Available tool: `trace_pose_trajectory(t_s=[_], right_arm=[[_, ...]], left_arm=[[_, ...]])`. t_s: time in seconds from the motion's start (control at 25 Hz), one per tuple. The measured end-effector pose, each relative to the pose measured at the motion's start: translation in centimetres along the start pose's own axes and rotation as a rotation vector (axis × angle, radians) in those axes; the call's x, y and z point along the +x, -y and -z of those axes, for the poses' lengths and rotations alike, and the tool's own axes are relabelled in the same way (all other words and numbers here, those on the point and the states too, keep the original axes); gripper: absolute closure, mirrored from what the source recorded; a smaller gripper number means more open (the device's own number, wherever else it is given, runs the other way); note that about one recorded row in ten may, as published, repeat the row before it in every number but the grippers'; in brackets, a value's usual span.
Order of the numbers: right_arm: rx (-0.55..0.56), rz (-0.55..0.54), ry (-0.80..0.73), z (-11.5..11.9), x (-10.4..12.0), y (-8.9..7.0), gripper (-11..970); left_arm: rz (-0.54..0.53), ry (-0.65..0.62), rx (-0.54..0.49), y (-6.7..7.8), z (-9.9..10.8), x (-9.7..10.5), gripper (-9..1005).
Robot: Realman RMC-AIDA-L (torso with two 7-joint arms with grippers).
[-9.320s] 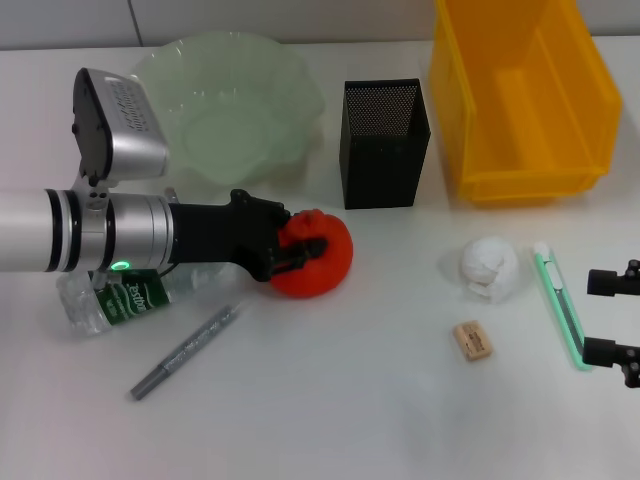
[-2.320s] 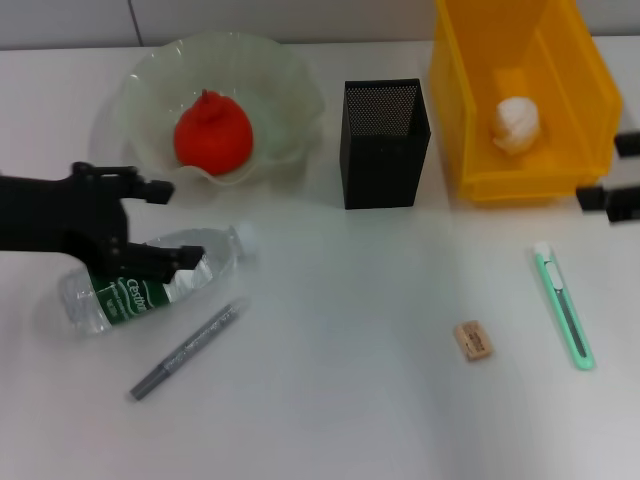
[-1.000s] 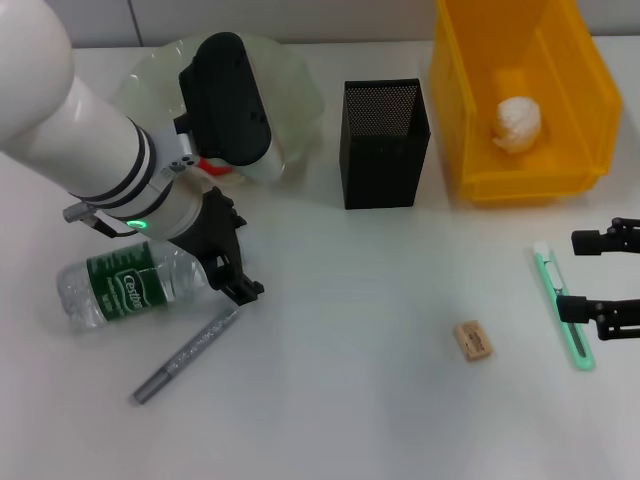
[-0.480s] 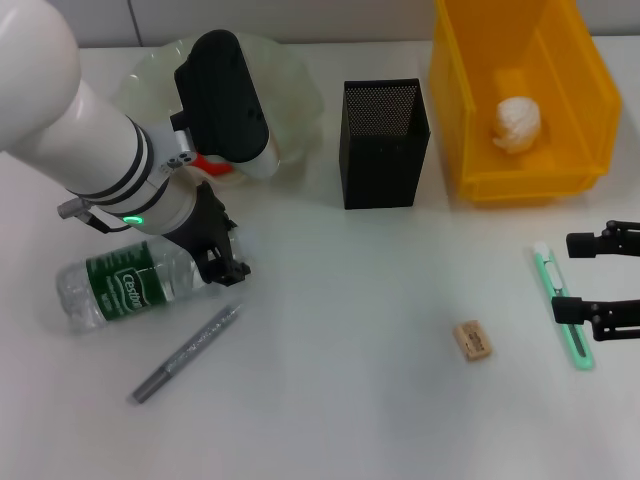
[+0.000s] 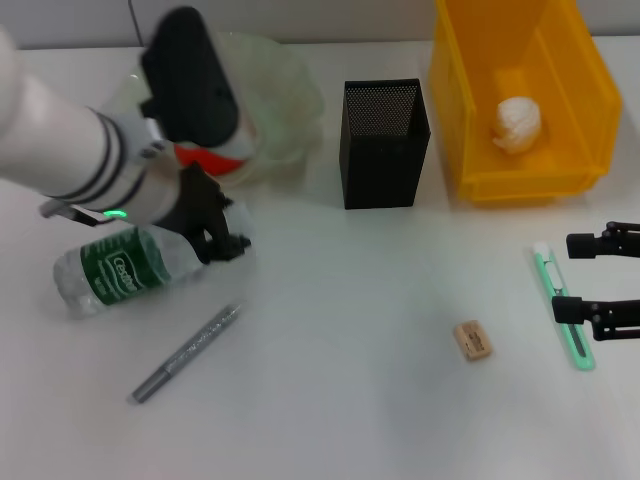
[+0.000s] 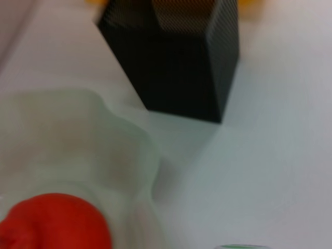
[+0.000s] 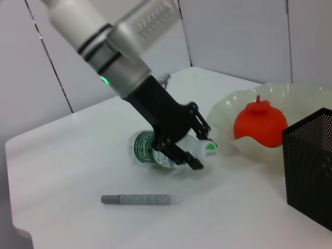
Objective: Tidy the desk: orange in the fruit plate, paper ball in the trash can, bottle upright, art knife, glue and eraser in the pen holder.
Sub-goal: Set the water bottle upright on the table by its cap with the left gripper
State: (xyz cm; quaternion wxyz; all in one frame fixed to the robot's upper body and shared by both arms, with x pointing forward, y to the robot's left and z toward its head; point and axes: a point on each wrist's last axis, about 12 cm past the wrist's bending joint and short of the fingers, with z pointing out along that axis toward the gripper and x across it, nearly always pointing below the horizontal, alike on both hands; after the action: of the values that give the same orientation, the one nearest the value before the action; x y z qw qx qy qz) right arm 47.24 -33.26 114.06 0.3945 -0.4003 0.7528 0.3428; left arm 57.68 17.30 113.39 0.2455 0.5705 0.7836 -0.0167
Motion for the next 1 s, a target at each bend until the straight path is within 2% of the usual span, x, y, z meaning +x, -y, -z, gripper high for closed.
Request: trace_pose_trajectory(t_s=[0.08, 0.12, 0.16, 0.2, 0.28, 0.32, 0.36, 0.4, 0.44, 0.52, 0.56, 0.6, 0.72, 0.8, 0.84, 1.0], right_arm=[[0.0, 0.0, 0.001, 0.0, 0.0, 0.0, 181], [-0.001, 0.001, 0.001, 0.0, 0.0, 0.0, 182], [-0.002, 0.002, 0.001, -0.1, -0.1, 0.0, 183], [-0.004, 0.004, 0.002, -0.1, -0.1, 0.0, 184], [-0.008, 0.008, 0.004, -0.3, -0.3, 0.1, 186], [-0.009, 0.009, 0.005, -0.3, -0.4, 0.1, 187], [-0.011, 0.012, 0.006, -0.4, -0.5, 0.2, 188], [-0.014, 0.016, 0.007, -0.5, -0.6, 0.2, 189], [-0.017, 0.019, 0.007, -0.6, -0.8, 0.3, 190], [-0.022, 0.023, 0.006, -0.8, -1.0, 0.4, 192], [-0.023, 0.025, 0.006, -0.9, -1.1, 0.4, 193], [-0.024, 0.027, 0.006, -1.0, -1.2, 0.5, 194], [-0.03, 0.03, 0.009, -1.2, -1.5, 0.6, 197], [-0.036, 0.027, 0.012, -1.4, -1.6, 0.7, 199], [-0.04, 0.026, 0.014, -1.5, -1.6, 0.8, 200], [-0.048, 0.022, 0.014, -1.8, -1.7, 0.9, 204]], left_arm=[[0.0, 0.0, 0.0, 0.0, 0.0, 0.0, 548], [0.035, 0.058, -0.041, 0.0, 1.7, 0.8, 548], [0.035, 0.058, -0.041, 0.0, 1.7, 0.8, 548], [0.072, 0.107, -0.073, -0.1, 3.1, 1.6, 548], [0.072, 0.107, -0.073, -0.1, 3.1, 1.6, 547], [0.118, 0.155, -0.1, -0.3, 4.5, 2.7, 547], [0.118, 0.155, -0.1, -0.3, 4.5, 2.7, 547], [0.224, 0.239, -0.131, -0.9, 6.4, 4.5, 547], [0.265, 0.268, -0.141, -1.2, 7.0, 5.3, 547], [0.265, 0.268, -0.141, -1.2, 7.0, 5.3, 547], [0.298, 0.293, -0.148, -1.4, 7.5, 6.0, 547], [0.381, 0.361, -0.16, -1.9, 8.4, 7.3, 547], [0.439, 0.404, -0.172, -2.3, 9.0, 8.3, 547], [0.439, 0.404, -0.172, -2.3, 9.0, 8.3, 547], [0.482, 0.437, -0.169, -2.4, 9.0, 8.9, 547], [0.506, 0.458, -0.136, -2.2, 8.3, 9.4, 547]])
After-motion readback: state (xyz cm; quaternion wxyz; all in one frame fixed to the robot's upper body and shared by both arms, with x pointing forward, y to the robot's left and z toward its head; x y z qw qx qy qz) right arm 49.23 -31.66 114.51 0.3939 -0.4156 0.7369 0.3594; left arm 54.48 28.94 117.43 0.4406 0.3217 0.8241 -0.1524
